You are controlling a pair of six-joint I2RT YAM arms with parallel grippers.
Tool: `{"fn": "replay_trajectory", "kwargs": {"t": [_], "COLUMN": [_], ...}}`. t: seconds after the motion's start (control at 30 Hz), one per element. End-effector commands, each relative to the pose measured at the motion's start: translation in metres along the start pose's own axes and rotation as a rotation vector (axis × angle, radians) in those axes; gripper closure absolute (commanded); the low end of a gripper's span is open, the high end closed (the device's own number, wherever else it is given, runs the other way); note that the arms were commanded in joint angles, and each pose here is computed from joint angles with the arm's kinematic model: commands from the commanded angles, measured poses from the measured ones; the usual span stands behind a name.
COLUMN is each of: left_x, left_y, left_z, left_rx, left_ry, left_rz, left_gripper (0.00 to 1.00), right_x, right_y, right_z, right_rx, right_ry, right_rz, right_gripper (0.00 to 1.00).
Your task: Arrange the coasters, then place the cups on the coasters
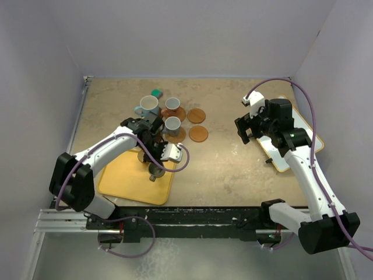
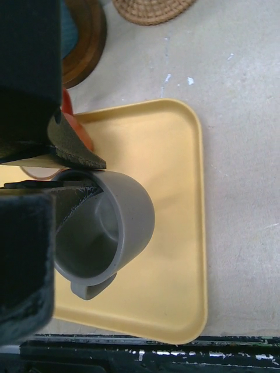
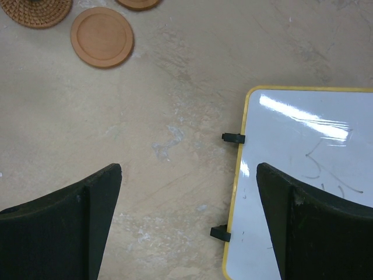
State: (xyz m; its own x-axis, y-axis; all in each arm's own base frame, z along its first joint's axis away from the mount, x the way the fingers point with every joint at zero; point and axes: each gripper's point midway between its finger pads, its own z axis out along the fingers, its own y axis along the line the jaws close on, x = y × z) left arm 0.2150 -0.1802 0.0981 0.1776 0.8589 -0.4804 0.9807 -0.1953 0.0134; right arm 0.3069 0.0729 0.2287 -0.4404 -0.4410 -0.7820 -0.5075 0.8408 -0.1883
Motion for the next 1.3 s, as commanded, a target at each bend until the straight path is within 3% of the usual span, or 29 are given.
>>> {"fn": "replay_trajectory", "kwargs": {"t": [0.0, 0.57, 0.93, 1.07, 1.27], "left_x": [-0.032, -0.112, -0.129, -0.128, -0.142], "left_y": [0.021, 0.066, 0.073, 0.073, 0.075], "left_z": [0.001, 0.082, 0.119, 0.128, 0.117], "left_rx": [-0.015, 0.22, 0.317, 0.323, 0.259], "left_ry": [-0.054, 0.058, 0.064, 0.083, 0.057], "left_rz": [0.135, 0.471, 0.552, 0.528, 0.496], "left_gripper": [0.97, 0.97, 0.97, 0.88, 0.58], "right_x": [-0.017, -0.007, -0.003, -0.003, -0.002], "right_y": [-0.008, -0.023, -0.033, -0.033, -0.033], "right_z": [-0.005, 0.003, 0.003, 0.003, 0.004], "right_rx": [0.03, 0.099, 0.129, 0.133, 0.133], "right_ry": [-0.047, -0.003, 0.017, 0.018, 0.021], "right_rz": [0.002, 0.018, 0.027, 0.027, 0.034], "right_gripper": [0.0, 0.0, 0.0, 0.0, 0.0]}}
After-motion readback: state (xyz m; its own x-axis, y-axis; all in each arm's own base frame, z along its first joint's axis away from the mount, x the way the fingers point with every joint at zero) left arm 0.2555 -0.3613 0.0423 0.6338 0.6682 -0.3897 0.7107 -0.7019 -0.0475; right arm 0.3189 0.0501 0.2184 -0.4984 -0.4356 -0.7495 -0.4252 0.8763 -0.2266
